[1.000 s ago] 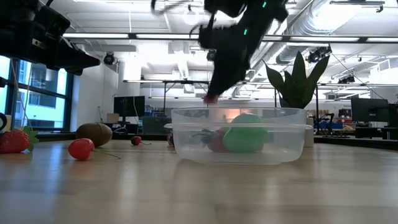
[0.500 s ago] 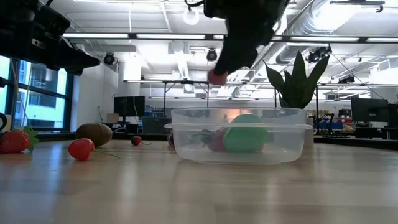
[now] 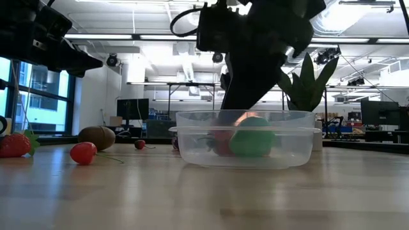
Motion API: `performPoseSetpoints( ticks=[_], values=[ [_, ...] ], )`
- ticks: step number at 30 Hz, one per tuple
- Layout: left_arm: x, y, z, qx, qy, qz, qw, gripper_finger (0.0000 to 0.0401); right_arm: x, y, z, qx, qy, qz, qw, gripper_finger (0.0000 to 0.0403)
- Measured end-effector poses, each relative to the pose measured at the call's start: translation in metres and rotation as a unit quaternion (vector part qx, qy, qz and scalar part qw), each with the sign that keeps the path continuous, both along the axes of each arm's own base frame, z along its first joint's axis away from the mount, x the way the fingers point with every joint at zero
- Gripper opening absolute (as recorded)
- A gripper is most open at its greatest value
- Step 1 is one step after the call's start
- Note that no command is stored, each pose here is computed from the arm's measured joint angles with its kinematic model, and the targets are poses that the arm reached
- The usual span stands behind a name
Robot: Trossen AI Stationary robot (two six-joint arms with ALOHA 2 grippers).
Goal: Pick and placing Produce into tupperware
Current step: Put the pink peach into the transparent container
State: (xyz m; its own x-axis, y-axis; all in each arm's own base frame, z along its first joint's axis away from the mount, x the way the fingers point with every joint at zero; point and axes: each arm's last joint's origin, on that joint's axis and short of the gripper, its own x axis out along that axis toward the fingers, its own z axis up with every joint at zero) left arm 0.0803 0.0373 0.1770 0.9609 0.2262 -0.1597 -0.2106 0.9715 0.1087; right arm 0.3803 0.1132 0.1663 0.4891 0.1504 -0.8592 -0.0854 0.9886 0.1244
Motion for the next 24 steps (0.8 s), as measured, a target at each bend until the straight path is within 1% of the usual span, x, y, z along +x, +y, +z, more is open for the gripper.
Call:
performPoseSetpoints(
  ticks=[10,19,24],
  values=[
    [0.0,0.0,0.0,0.0,0.0,0.0,1.0,0.0001,0.0,0.003,-0.001,-0.002,-0.004,0.012,1.0,0.0085],
    [0.0,0.0,0.0,0.0,0.0,0.0,1.0,0.0001,-0.004,0.019,-0.001,0.004,-0.007,0.025,1.0,0.0085],
    [0.0,0.0,0.0,0.0,0.0,0.0,1.0,0.0001,-0.008,0.033,0.001,0.016,-0.014,0.029,0.999,0.0085]
  ],
)
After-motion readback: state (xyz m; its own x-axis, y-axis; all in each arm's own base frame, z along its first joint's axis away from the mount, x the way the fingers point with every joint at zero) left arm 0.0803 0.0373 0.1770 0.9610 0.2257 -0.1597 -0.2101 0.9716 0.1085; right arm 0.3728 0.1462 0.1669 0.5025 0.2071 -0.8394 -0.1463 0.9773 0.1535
